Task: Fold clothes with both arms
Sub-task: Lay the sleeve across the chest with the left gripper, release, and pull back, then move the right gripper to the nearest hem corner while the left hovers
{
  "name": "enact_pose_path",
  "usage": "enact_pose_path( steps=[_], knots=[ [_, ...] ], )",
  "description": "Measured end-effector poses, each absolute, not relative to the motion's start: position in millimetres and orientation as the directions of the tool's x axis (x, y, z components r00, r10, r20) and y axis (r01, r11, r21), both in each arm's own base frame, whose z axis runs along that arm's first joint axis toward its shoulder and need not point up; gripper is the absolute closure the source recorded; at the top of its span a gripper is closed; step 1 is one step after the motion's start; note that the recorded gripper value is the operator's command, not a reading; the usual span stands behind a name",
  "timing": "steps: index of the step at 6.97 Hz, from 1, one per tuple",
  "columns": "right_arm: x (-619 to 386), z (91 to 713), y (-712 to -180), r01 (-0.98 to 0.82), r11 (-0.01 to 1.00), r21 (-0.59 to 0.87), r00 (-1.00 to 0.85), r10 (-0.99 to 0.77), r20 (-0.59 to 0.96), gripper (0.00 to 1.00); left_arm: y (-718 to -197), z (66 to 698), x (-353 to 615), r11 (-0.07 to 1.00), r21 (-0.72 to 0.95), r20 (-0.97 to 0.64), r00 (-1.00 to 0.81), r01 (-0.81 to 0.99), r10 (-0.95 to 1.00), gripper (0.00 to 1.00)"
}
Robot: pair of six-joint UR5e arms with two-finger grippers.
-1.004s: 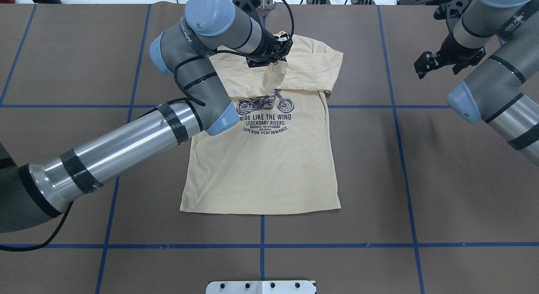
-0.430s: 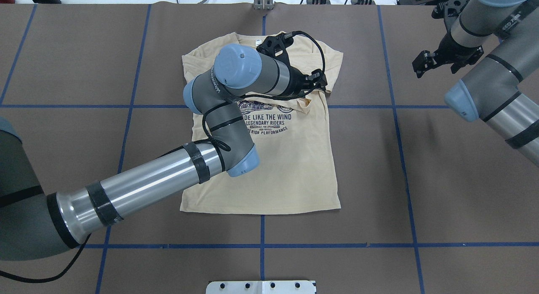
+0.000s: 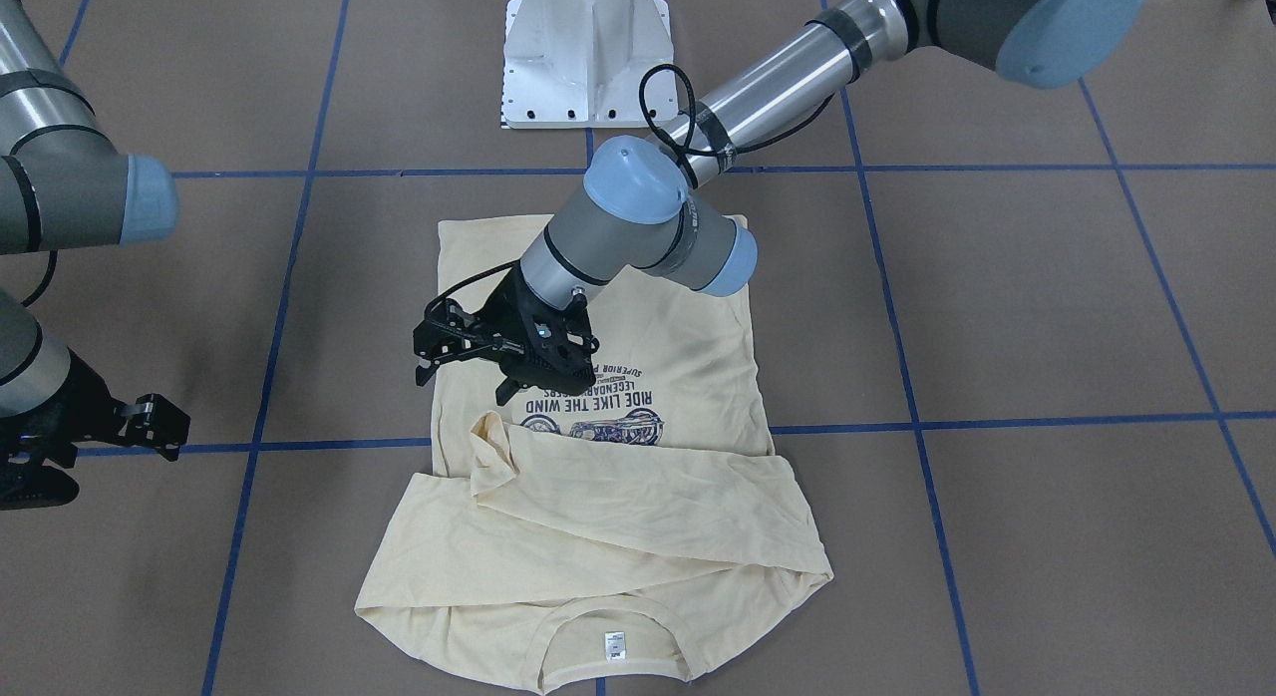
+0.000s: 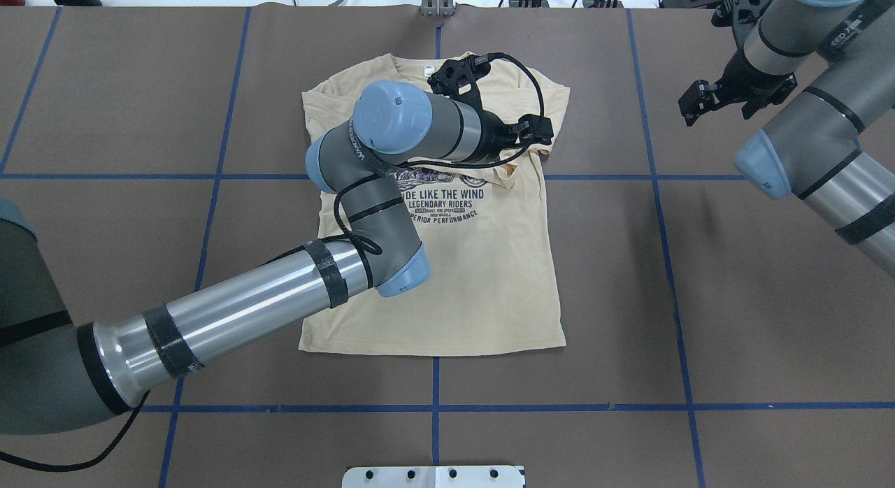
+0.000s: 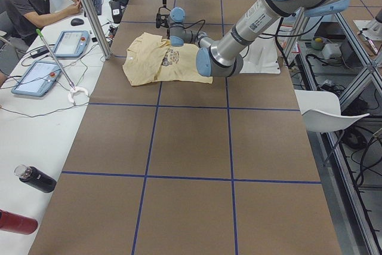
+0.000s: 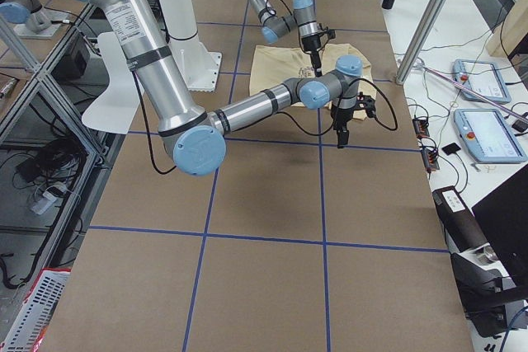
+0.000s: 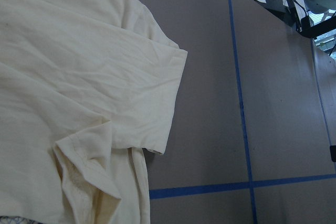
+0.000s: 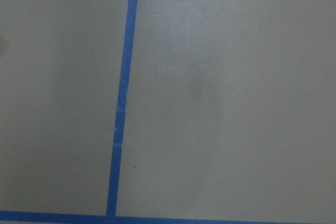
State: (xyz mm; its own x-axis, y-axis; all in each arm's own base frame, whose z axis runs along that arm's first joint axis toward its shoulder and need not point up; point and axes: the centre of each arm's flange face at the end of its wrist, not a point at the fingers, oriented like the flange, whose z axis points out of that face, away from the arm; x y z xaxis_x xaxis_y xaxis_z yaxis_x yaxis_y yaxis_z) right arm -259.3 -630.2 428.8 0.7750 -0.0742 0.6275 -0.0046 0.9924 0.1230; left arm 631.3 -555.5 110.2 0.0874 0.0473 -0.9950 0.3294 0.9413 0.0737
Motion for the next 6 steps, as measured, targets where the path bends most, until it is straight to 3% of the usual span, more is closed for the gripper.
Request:
enact_pose_path(
  steps=[3, 6],
  knots=[
    [-286, 391, -609, -0.063, 0.994, 0.085, 0.685, -0.019, 0.728, 0.00, -544, 158, 580, 0.957, 0.045, -0.985, 0.173, 0.287, -0.006, 0.00],
    [-328, 350, -521, -0.083, 0.996, -0.006, 0.605, 0.055, 0.794, 0.00, -488, 202, 497, 0.969, 0.077, -0.936, 0.351, 0.233, -0.010, 0.00]
  ],
)
